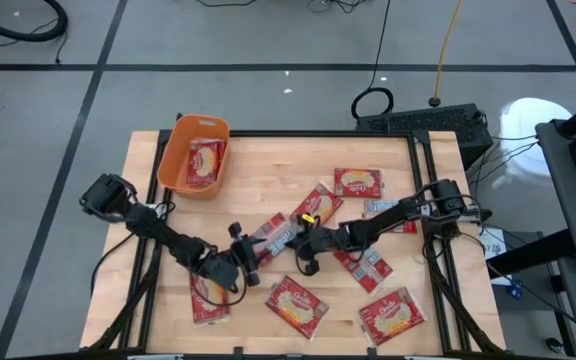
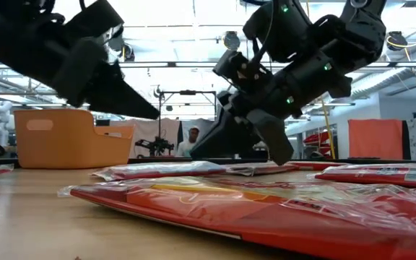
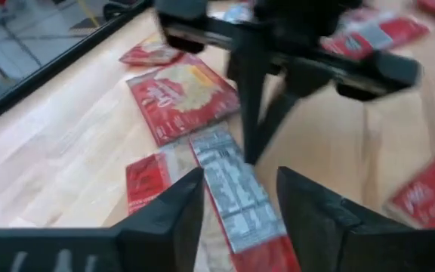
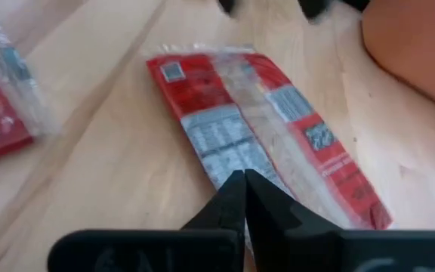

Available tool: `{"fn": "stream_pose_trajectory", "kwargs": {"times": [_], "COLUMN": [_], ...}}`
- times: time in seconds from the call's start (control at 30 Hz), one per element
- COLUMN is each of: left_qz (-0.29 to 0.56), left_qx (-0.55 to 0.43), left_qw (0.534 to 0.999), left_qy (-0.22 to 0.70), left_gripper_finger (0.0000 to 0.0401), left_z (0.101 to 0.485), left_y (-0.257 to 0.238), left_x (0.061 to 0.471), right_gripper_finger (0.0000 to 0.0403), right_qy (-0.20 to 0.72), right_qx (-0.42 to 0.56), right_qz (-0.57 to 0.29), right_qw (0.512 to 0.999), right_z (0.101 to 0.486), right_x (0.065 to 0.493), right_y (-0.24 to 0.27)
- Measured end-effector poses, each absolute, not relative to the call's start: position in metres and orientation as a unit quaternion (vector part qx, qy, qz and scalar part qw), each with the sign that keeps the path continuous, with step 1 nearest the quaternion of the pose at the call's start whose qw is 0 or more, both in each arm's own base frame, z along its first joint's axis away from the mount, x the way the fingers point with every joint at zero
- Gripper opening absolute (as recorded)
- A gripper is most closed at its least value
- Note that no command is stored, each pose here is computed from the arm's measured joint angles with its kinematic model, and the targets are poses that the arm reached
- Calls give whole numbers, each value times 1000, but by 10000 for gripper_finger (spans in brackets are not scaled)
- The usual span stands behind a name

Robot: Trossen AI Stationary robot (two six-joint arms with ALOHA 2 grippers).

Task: Sort popcorn bags into baskets
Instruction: Put the red popcorn bag into the orange bin

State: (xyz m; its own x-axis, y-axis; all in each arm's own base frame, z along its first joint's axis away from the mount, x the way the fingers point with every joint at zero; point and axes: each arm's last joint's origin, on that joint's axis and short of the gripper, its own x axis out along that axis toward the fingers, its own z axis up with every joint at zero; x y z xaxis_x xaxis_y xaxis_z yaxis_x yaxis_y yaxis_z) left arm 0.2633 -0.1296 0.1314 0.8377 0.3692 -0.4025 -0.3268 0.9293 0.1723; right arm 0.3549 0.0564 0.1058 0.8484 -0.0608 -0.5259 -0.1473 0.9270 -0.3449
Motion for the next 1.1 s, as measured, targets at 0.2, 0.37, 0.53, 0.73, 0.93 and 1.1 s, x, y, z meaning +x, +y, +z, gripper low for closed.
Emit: {"fn": "stream_pose_trajectory", "kwargs": {"times": [0.2,0.37,0.53,0.73,0.93,1.1], "left_qz": [157,169,176,185,189,191], "left_qx": [104,96,93,78,62,63], "left_qw": [951,942,938,939,940,940], "left_qy": [245,275,284,280,276,276], "left_gripper_finger": [247,284,276,249,230,224], "left_z": [127,121,119,119,119,119], "left_y": [-138,-135,-134,-131,-132,-131], "left_x": [255,250,248,250,250,250], "right_gripper_finger": [0,10,74,174,208,157], "right_qy": [284,284,279,293,294,298], "right_qx": [-163,-189,-189,-231,-248,-229], "right_qz": [12,23,64,75,56,78], "right_qw": [945,940,939,925,921,923], "right_z": [104,104,104,93,91,90], "right_x": [354,354,354,354,357,357], "right_y": [52,54,57,57,46,34]}}
